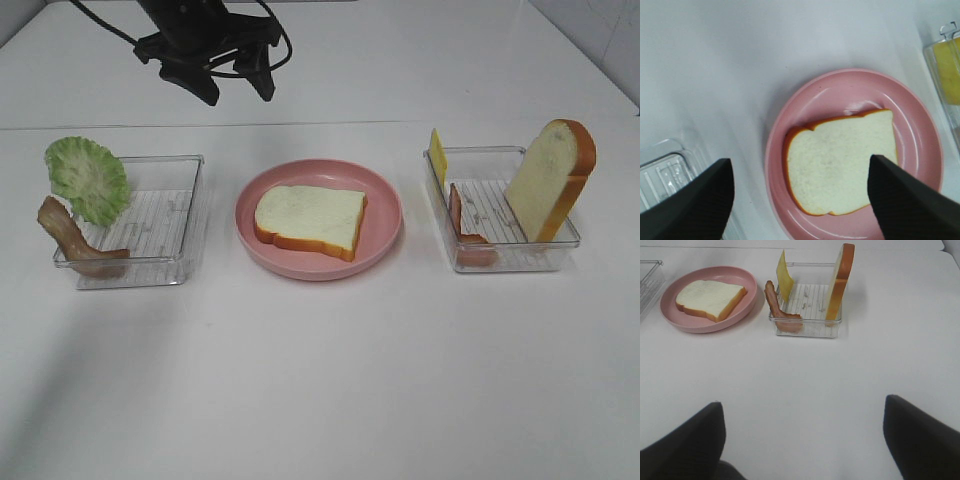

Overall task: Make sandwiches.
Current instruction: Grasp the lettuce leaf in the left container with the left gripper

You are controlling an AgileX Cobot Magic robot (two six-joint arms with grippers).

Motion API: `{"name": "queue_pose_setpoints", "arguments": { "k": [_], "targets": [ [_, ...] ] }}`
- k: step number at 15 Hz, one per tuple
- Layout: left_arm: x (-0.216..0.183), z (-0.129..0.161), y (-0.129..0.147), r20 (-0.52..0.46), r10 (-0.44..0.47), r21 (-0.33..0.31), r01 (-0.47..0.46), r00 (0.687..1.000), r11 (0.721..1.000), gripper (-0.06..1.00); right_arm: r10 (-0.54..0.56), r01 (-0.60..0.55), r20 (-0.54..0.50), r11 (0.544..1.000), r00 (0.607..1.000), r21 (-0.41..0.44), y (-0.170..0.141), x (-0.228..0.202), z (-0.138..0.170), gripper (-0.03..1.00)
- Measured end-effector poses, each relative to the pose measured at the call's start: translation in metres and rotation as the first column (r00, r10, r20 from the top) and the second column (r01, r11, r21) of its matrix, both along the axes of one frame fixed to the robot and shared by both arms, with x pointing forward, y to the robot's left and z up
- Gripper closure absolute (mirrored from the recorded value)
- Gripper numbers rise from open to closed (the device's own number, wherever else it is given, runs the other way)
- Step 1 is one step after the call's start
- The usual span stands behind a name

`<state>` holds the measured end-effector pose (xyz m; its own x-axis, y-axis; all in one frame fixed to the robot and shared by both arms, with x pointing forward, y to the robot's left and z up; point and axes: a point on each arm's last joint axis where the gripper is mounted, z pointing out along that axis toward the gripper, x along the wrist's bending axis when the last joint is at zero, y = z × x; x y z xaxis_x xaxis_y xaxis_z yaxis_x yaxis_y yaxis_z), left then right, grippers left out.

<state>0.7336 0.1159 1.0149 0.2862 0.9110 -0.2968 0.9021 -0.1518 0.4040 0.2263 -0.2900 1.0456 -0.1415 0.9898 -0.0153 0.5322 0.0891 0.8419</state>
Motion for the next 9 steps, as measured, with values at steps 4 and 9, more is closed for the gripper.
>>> {"name": "queue_pose_setpoints", "arguments": {
  "k": [4, 9],
  "targets": [
    [0.001, 0.024, 0.023, 0.075, 0.047, 0.083, -0.053, 0.996, 0.995, 0.27, 0.000, 0.000, 0.000, 1.000, 1.000, 0.000, 0.000, 0.000, 0.000, 0.16],
    [-0.001, 0.066, 0.064, 0.161, 0.192, 0.101, -0.210, 0.968, 0.973, 0.27, 0.000, 0.000, 0.000, 1.000, 1.000, 0.000, 0.000, 0.000, 0.000, 0.16]
  ]
}}
